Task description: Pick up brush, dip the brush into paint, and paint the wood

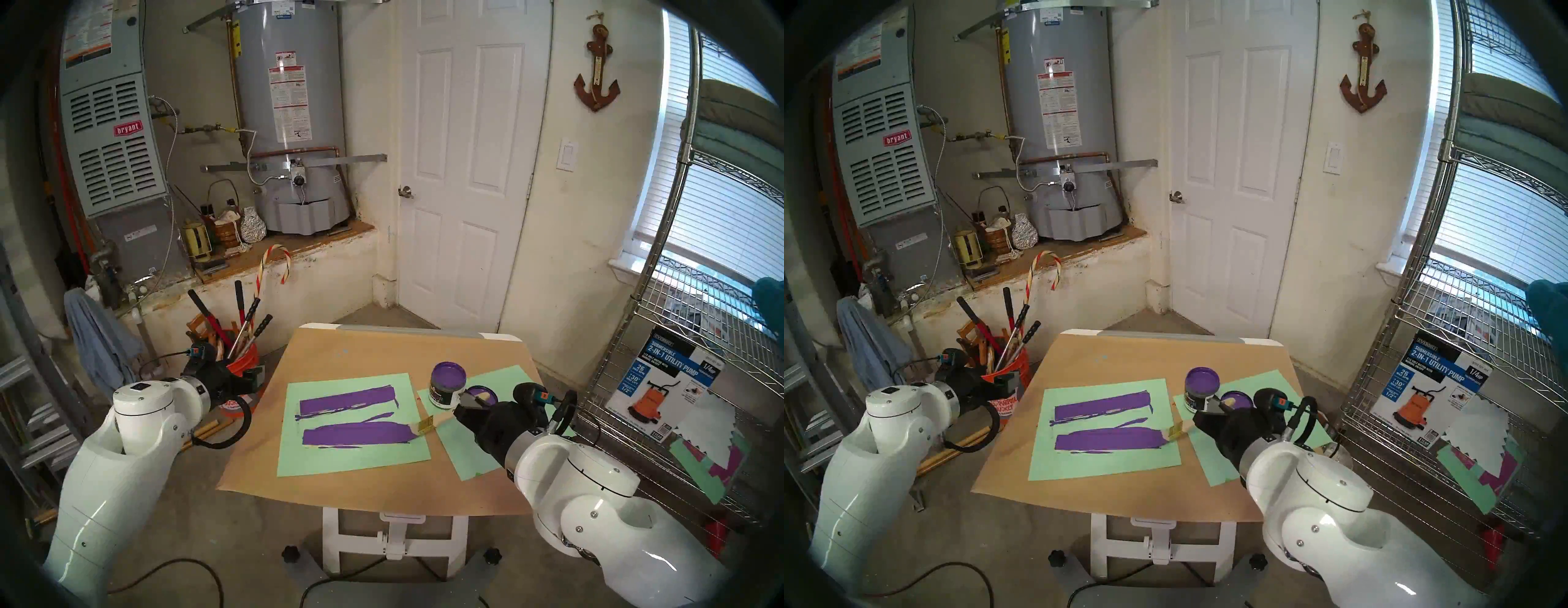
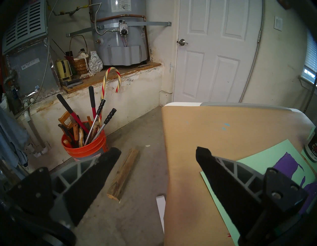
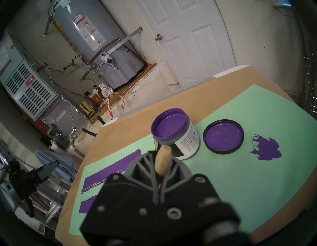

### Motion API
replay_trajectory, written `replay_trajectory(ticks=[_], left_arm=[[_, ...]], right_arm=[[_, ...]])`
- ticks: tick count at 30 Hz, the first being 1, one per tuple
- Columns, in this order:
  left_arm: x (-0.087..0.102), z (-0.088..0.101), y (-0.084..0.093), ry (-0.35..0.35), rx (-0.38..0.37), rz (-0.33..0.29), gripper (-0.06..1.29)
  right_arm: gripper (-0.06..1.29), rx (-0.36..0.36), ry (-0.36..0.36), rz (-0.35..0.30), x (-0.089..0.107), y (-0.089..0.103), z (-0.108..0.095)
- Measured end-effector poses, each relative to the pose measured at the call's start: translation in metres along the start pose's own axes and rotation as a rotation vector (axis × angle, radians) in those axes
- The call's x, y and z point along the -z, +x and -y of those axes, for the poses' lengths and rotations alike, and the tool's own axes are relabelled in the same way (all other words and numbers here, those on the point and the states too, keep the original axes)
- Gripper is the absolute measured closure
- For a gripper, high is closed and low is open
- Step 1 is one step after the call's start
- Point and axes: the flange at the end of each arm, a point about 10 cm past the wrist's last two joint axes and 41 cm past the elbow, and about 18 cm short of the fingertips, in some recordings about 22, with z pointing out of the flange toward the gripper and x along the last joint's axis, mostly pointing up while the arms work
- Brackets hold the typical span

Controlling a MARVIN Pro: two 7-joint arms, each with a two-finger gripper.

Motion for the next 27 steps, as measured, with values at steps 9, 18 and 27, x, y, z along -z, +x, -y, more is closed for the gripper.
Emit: replay_trajectory(ticks=[9,18,27], left_arm=[[0.000,0.000,0.000,0.000,0.000,0.001,-0.02],[0.000,0.000,0.000,0.000,0.000,0.001,-0.02],[0.000,0.000,0.000,0.000,0.000,0.001,-0.02]], right_arm=[[1.25,-0.094,0.116,-0.042,0.014,0.027,0.022],[1.25,-0.169,0.190,-0.099,0.017,0.051,0.028],[1.25,-0.285,0.179,-0.177,0.024,0.083,0.010]])
